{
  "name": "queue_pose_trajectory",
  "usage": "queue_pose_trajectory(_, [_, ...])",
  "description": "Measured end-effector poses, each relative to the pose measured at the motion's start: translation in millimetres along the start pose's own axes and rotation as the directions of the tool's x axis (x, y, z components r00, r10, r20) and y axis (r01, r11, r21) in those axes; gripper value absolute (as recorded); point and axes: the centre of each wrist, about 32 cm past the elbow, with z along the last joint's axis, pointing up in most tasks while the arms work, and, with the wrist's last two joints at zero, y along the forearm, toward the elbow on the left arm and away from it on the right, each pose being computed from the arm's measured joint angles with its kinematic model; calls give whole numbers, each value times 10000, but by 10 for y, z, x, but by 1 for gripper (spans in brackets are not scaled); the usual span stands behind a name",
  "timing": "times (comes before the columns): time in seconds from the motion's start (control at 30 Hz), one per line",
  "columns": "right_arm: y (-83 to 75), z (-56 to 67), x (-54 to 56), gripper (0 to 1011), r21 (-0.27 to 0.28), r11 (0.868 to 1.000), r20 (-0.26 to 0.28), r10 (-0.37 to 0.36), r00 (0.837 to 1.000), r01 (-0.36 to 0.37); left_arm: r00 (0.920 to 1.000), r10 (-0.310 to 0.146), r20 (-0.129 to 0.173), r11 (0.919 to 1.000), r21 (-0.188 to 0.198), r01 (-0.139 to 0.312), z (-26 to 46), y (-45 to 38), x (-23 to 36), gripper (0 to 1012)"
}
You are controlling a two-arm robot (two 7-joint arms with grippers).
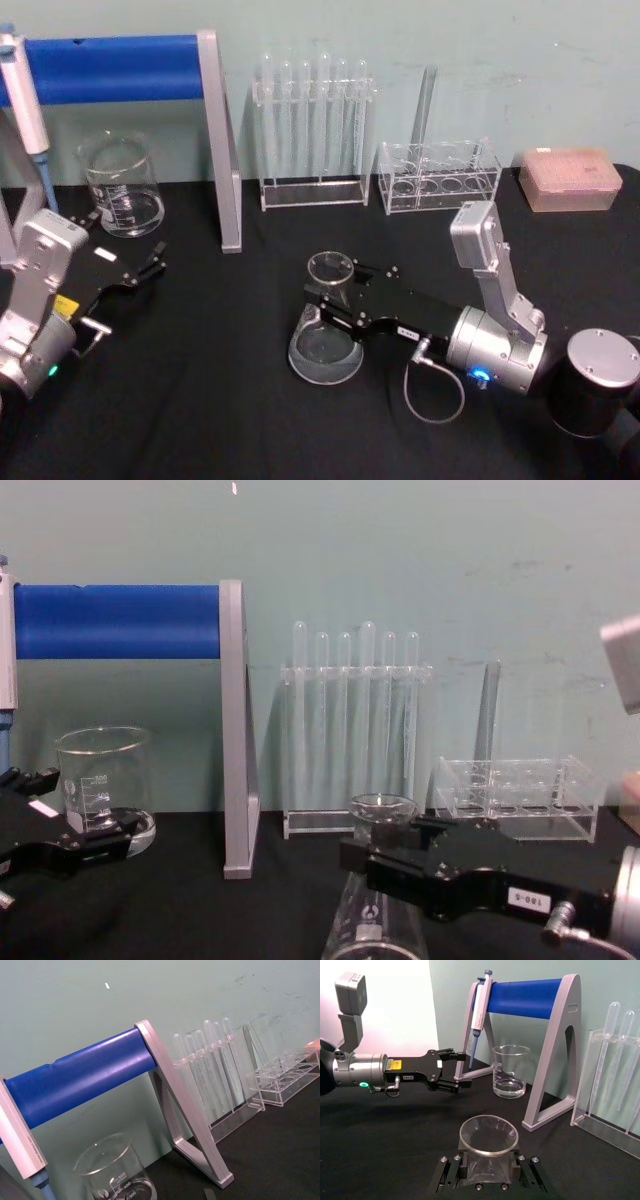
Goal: Grasp the erlenmeyer flask with one hand, shake it three times, then place it back.
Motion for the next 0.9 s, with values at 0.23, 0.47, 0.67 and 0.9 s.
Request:
queue_pose_trajectory(0.23, [5, -1, 7, 457, -61, 10000, -52, 0, 10000, -1, 10000, -1, 0, 10000, 0, 1, 0, 0, 0, 1001])
queue_pose_trajectory(0.47, [18, 3, 15, 457, -118, 9999, -91, 9, 10000, -10, 10000, -1, 0, 10000, 0, 1, 0, 0, 0, 1001])
queue_pose_trajectory(0.67, [32, 9, 22, 457, -185, 9998, -146, -2, 9999, -1, 10000, -1, 0, 10000, 1, 1, 0, 0, 0, 1001])
queue_pose_trajectory(0.9, [40, 11, 30, 456, -219, 9998, -184, 5, 9998, -9, 10000, -1, 0, 10000, -1, 1, 0, 0, 0, 1001])
